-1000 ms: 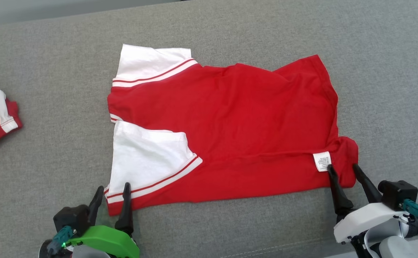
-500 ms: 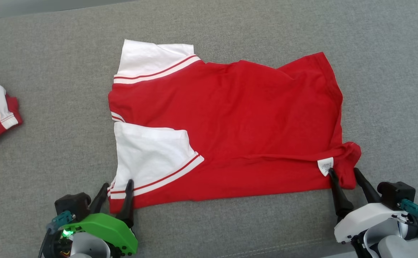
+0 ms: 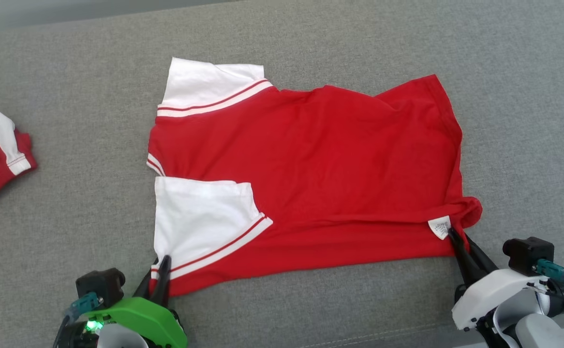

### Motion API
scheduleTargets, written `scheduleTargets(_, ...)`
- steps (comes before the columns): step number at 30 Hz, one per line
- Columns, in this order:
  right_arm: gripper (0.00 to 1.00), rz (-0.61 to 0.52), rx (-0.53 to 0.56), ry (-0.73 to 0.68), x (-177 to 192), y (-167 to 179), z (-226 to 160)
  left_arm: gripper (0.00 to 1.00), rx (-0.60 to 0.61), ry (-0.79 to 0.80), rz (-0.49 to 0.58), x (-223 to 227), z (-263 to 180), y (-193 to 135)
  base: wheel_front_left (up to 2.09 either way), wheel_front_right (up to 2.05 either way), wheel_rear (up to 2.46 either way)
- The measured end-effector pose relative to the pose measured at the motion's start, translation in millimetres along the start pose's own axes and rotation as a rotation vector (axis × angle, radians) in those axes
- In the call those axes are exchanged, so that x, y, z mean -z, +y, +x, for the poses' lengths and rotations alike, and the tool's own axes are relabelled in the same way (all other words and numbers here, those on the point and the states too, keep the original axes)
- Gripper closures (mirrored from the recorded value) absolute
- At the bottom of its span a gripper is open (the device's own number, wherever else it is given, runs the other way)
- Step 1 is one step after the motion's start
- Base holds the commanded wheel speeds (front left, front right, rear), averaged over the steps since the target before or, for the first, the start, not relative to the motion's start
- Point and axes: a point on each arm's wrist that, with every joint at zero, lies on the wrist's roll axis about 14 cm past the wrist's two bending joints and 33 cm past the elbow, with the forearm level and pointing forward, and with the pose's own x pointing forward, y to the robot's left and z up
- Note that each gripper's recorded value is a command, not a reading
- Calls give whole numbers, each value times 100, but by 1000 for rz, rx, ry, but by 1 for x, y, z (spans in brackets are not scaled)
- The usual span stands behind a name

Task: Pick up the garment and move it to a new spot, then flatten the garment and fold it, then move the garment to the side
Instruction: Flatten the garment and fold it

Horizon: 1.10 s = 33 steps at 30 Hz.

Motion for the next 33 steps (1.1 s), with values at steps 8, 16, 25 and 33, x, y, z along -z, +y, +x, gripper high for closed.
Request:
scheduleTargets(8,100,-38,-32,36,-6,0,-19,100,-68,31,-17,9,-38,10,0,0,0)
scheduleTargets(16,70,-5,-20,117,9,-1,-35,73,-104,50,-62,16,-62,9,0,0,0)
scheduleTargets(25,0,-19,11,-64,-30,-4,-30,0,-64,-145,-33,-31,-51,-3,0,0,0)
scheduleTargets(33,0,-92,34,-370,-106,0,-32,0,-52,-439,95,-107,-48,-11,0,0,0)
